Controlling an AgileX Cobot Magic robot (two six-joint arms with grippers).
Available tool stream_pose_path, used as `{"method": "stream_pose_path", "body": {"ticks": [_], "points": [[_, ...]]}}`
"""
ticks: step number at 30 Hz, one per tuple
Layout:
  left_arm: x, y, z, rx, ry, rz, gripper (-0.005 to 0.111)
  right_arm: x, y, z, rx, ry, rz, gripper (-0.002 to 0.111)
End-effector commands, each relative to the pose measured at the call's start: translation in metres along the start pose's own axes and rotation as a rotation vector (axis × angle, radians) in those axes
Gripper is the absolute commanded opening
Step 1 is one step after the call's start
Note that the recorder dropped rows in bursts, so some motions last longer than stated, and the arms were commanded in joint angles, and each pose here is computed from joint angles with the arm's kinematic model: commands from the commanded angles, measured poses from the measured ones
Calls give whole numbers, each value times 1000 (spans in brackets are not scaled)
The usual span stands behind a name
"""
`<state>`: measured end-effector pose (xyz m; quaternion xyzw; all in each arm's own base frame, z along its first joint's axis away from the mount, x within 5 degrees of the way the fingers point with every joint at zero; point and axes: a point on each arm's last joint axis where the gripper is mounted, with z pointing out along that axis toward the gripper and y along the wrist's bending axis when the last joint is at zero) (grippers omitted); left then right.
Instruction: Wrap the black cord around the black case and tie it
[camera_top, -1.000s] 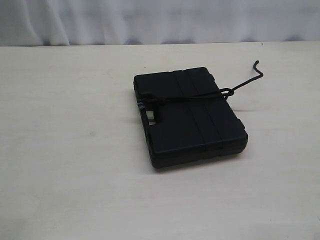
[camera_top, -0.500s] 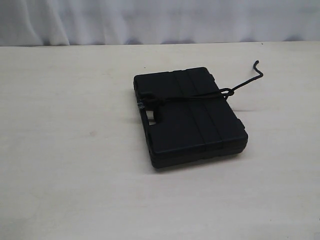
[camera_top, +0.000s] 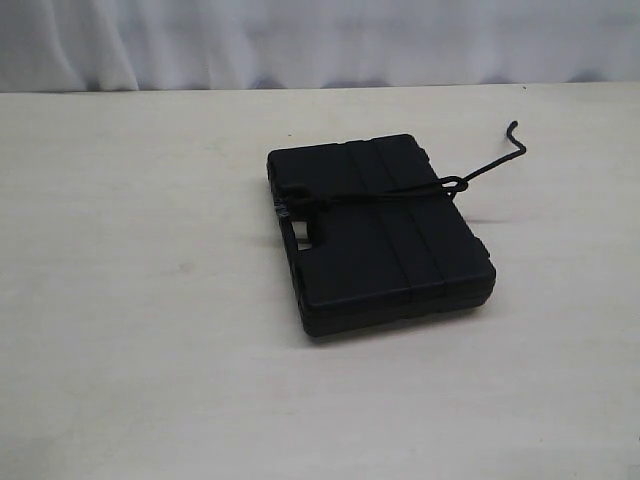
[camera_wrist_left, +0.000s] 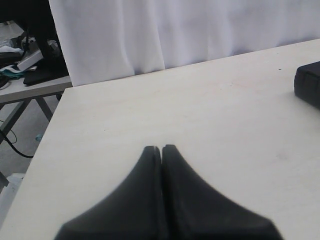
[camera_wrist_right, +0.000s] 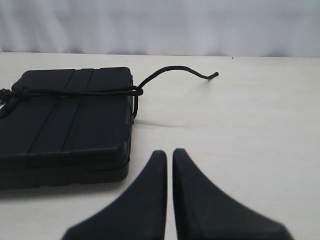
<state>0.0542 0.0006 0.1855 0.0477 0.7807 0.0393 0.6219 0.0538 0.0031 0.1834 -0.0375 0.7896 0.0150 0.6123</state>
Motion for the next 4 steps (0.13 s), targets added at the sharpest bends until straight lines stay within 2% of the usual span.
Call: {"method": "stream_pose_path", "body": {"ticks": [1, 4], "points": [[0, 0, 0, -1, -5, -8, 0, 1, 0, 0, -2, 1, 3, 4], [0, 0, 0, -1, -5, -8, 0, 1, 0, 0, -2, 1, 3, 4]]}}
